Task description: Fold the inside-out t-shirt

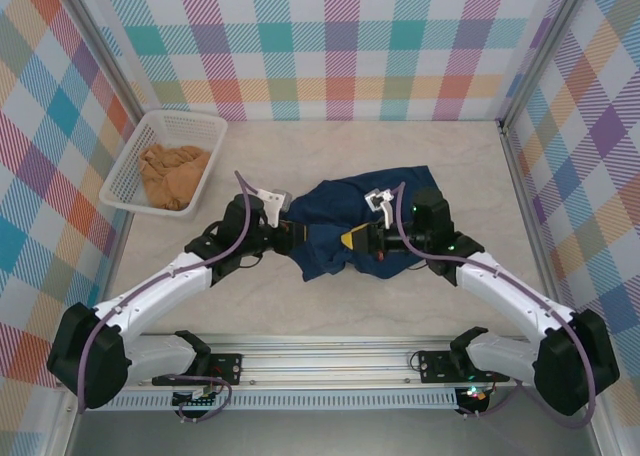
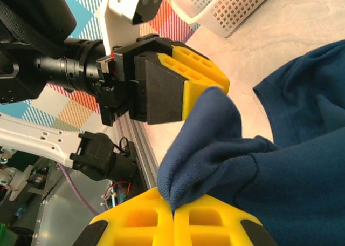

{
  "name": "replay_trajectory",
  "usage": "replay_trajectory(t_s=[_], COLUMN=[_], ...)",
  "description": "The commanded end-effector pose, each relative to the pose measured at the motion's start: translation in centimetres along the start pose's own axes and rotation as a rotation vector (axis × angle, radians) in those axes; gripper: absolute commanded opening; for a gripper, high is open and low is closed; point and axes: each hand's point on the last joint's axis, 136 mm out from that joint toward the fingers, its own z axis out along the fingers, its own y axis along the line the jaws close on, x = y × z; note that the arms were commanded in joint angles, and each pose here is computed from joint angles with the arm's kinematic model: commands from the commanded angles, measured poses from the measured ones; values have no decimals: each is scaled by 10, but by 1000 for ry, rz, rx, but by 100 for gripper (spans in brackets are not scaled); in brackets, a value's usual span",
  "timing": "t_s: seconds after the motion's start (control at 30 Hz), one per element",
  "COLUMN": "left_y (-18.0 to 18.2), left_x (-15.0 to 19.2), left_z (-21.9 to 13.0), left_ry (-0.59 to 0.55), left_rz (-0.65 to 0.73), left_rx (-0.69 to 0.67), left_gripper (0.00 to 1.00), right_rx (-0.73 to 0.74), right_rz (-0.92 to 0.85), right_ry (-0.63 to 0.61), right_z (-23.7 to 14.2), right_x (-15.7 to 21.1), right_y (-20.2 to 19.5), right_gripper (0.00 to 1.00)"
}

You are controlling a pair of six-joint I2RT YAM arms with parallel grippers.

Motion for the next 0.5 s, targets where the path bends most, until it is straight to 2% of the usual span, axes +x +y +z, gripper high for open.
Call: replay_trajectory(t_s=[0.0, 0.1, 0.3, 0.37, 0.47], left_y=[-2, -17, -57, -63, -61], left_x=[-11, -6, 18, 24, 28], left_z=[-18, -31, -37, -32, -17], left_ry=[-40, -60, -10, 16, 69], left_rz=[-3, 29, 133, 152, 146], left_rx=[-36, 12, 157, 173, 158], left_gripper=[42, 53, 56, 50, 35], right_rx=[-61, -25, 15, 13, 16], right_rz=[43, 103, 167, 167, 166], right_ry=[-47, -62, -67, -69, -70], right_z=[2, 5, 8, 9, 8], right_x=[-14, -16, -20, -21, -22], right_y=[6, -6, -18, -18, -18], right_gripper=[0, 0, 0, 0, 0])
